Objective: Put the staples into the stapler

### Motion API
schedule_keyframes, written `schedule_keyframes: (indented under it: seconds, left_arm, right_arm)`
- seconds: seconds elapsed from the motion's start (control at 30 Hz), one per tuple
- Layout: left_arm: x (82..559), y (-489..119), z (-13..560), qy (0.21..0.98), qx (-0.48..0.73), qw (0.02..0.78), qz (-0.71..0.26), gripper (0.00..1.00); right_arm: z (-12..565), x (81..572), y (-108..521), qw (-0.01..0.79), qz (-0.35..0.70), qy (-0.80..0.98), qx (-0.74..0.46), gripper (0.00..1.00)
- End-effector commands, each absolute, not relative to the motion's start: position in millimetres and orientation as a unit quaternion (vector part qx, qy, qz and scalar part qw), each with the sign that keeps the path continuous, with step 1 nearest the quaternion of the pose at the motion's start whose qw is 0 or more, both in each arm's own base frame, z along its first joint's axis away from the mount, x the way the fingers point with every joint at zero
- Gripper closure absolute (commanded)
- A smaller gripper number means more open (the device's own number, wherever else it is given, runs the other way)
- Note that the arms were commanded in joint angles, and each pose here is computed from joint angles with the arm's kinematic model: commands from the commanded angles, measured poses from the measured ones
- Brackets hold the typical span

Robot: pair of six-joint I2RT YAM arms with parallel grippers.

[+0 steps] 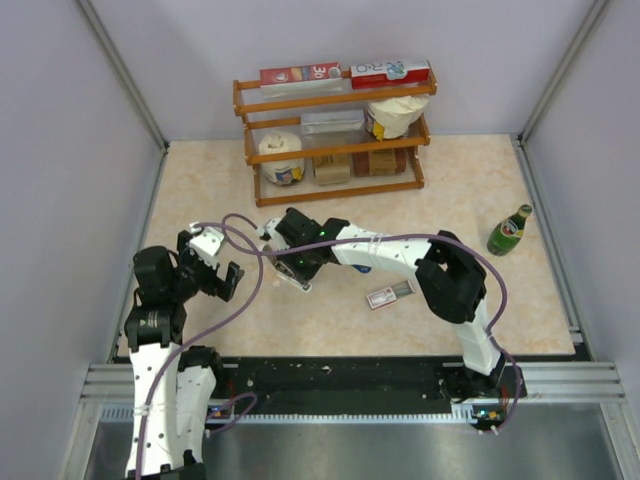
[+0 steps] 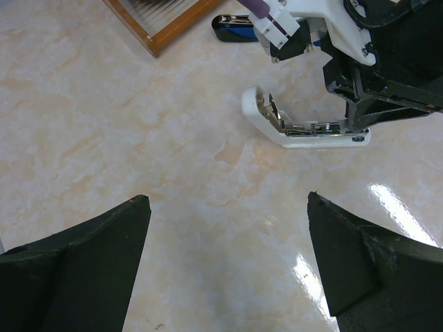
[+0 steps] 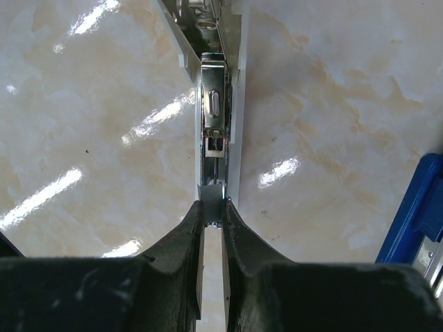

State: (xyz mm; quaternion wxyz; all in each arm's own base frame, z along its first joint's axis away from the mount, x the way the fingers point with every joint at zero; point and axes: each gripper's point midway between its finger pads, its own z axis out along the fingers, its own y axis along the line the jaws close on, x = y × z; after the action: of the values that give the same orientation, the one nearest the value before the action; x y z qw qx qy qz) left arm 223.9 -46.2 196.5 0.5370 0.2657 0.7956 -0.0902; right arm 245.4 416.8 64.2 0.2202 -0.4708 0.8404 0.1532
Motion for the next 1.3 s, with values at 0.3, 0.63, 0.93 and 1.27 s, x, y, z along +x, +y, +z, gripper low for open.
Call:
schedule_keyframes:
  seconds: [0.3,0.63,0.93,1.27]
  left_arm:
    - [227.4,-46.8,202.9,0.783,0.269,0.553,-0.089,0.01]
    - [227.1,-45.7,204.7,0.783,0.266,0.556,-0.087,0.01]
    - [227.4,-44.6,205.1,0.783,0.264,0.557,-0.084,0.01]
    - [227.6,-44.4,205.3,0.783,0.262,0.557,-0.085,0.01]
  right_arm:
    - [70.0,237.9,429.7,0.223,0.17,0.836,-0.472,0.95]
    - [67.4,240.2,428.1,0.223,0.165,0.838,-0.47,0.95]
    - [64.4,238.8,428.4,0.221,0.166,0.838,-0.47,0.95]
    - [62.0,236.8,429.8,0.217,0.171,0.836,-0.475,0.95]
